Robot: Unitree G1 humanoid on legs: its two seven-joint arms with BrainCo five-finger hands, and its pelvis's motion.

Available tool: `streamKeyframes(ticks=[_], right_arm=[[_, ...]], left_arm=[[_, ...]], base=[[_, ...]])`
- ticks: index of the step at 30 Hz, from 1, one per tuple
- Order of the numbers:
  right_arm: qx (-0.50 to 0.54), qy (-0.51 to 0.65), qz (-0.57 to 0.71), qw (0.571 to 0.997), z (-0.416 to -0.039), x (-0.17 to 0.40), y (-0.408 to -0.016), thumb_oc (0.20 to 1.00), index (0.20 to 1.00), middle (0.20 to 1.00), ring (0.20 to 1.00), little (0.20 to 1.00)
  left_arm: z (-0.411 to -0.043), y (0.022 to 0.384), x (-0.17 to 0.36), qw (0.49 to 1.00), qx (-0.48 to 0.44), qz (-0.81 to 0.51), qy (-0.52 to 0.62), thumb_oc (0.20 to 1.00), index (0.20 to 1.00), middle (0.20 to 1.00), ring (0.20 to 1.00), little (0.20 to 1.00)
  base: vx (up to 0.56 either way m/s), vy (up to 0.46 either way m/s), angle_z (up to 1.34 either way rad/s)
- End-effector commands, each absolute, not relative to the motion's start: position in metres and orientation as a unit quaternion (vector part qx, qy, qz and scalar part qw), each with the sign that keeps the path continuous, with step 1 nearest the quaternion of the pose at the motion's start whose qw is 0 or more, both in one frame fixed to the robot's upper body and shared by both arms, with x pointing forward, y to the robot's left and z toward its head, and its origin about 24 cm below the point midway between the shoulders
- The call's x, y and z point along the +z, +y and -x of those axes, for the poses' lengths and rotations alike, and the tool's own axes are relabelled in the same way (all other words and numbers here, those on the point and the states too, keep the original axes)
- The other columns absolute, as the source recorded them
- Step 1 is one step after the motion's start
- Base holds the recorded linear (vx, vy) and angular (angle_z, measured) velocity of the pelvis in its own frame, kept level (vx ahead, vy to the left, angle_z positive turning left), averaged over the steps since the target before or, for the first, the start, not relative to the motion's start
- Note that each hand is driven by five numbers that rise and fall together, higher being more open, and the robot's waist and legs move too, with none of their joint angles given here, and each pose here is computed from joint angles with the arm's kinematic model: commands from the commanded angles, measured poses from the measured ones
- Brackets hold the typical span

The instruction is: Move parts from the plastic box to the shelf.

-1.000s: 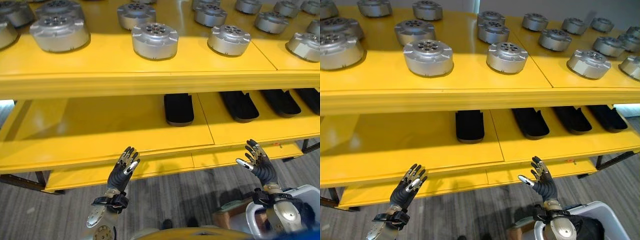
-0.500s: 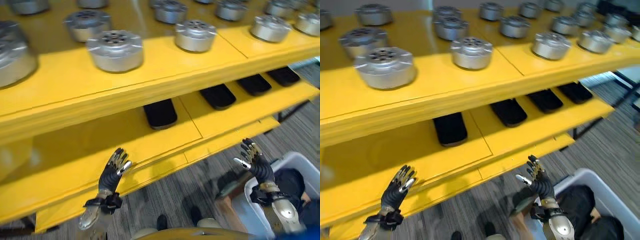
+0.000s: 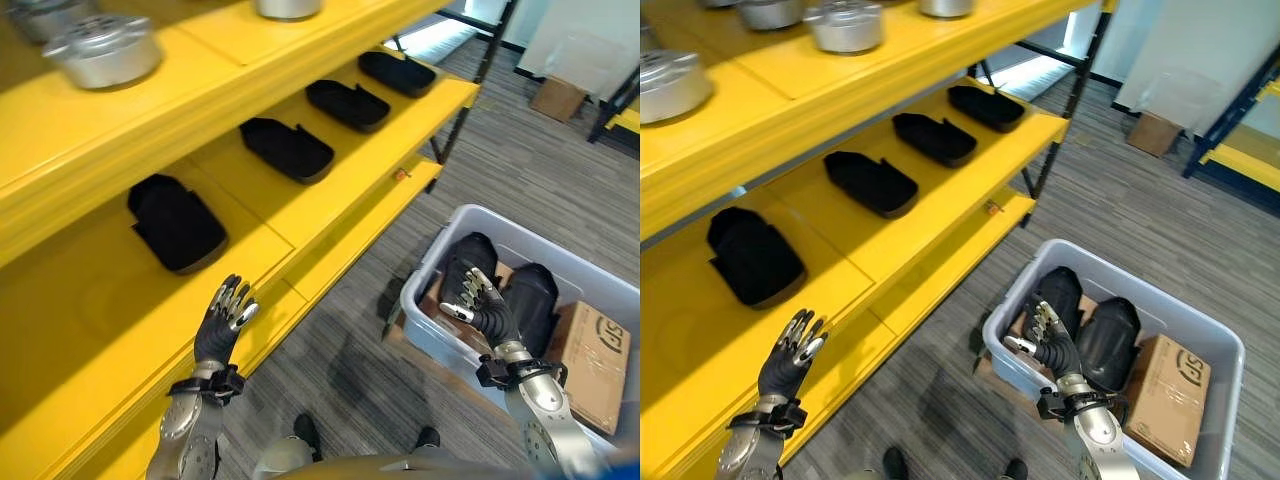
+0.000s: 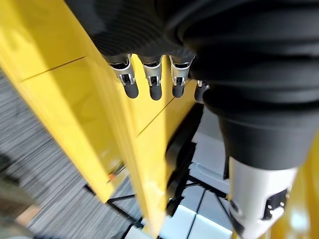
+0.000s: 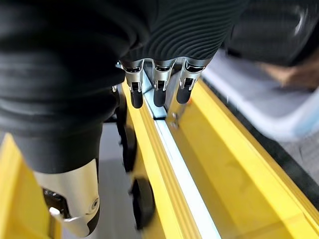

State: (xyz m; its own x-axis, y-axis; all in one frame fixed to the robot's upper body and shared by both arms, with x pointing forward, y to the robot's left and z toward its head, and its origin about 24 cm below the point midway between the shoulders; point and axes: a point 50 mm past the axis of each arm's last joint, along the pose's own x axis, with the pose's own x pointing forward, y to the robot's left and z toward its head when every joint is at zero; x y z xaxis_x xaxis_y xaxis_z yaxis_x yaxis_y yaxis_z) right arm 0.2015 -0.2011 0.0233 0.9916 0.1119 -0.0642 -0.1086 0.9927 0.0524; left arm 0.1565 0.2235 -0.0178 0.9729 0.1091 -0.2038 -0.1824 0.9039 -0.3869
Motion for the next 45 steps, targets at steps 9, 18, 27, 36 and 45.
streamKeyframes(ticks=[9,18,27,36,45], right_arm=[[0.017,-0.017,-0.033,0.999,-0.201,0.040,-0.226,1.000,1.000,1.000,1.000,1.000],[-0.009,-0.028,0.004,1.000,-0.190,0.047,-0.244,1.000,1.000,1.000,1.000,1.000],[0.028,-0.035,0.024,0.999,-0.205,0.051,-0.235,1.000,1.000,1.000,1.000,1.000],[0.058,-0.035,0.025,0.997,-0.216,0.049,-0.224,1.000,1.000,1.000,1.000,1.000],[0.079,-0.019,0.004,0.997,-0.222,0.041,-0.205,1.000,1.000,1.000,1.000,1.000]], left_arm=[[-0.168,0.223,-0.011,0.975,0.064,0.203,0.057,1.000,1.000,1.000,1.000,1.000],[-0.179,0.209,-0.009,0.976,0.026,0.209,0.055,1.000,1.000,1.000,1.000,1.000],[-0.183,0.206,-0.007,0.975,0.034,0.214,0.045,1.000,1.000,1.000,1.000,1.000],[-0.187,0.201,-0.003,0.972,0.033,0.230,0.028,1.000,1.000,1.000,1.000,1.000],[-0.192,0.206,0.002,0.973,0.055,0.223,0.019,1.000,1.000,1.000,1.000,1.000]], base=[[0.04,-0.121,-0.29],[0.03,-0.142,-0.01],[0.04,-0.084,-0.51],[0.11,0.065,-0.73],[0.13,0.087,-0.14]])
